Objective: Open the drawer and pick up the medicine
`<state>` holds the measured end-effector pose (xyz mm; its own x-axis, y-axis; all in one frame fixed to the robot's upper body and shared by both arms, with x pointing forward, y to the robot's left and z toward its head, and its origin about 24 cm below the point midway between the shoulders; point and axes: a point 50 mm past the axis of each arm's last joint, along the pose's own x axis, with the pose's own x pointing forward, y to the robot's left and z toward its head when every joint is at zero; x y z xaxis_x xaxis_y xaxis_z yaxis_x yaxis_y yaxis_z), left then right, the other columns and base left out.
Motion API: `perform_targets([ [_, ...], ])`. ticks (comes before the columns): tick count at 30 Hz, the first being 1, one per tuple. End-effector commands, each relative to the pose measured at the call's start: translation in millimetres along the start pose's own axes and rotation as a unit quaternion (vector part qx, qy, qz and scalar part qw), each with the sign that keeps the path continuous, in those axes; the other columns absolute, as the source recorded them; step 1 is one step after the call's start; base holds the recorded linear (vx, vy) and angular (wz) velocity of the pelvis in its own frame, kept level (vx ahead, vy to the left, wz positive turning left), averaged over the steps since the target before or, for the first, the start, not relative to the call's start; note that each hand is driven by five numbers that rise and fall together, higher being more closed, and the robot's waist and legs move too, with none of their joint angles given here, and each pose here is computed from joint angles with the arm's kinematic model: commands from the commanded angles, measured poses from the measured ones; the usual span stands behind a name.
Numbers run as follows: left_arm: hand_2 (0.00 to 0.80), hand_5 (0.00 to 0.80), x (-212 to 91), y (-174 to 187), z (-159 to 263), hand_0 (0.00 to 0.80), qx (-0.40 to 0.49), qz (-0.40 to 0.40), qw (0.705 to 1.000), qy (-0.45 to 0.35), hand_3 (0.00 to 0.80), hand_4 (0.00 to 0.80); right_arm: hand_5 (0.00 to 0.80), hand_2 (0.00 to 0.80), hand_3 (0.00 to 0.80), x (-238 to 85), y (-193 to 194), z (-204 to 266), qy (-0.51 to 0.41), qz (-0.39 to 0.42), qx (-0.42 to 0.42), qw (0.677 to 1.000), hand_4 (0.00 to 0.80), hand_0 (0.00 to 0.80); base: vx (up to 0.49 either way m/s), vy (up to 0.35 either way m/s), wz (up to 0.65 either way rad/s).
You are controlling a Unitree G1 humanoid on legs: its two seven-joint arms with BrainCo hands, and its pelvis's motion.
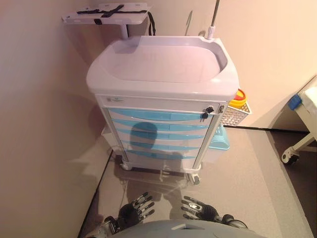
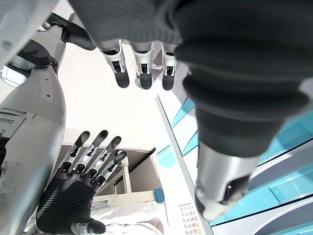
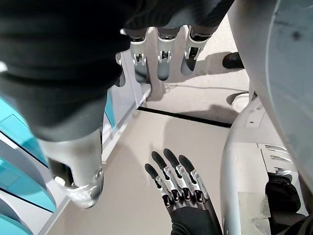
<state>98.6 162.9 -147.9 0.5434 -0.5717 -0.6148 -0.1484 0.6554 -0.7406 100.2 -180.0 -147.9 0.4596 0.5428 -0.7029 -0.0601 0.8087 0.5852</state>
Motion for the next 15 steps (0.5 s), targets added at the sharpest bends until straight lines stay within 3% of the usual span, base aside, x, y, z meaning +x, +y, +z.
perform_targets([
  [1,0.000,0.000,14.6,-12.1,10.7,0.000,0.006,-0.024,1.000,-0.010,0.000,0.000,0.000,0.000,0.000,13.9,12.1,15.5,-0.007,0.034,-0.015,0.999,0.000,0.000,0.000,0.000,0.00],
  [15,0.000,0.000,15.3,-16.2,19.8,0.000,0.017,-0.042,0.998,-0.049,0.000,0.000,0.000,0.000,0.000,15.1,13.7,16.8,-0.012,0.035,-0.013,0.999,0.000,0.000,0.000,0.000,0.00],
])
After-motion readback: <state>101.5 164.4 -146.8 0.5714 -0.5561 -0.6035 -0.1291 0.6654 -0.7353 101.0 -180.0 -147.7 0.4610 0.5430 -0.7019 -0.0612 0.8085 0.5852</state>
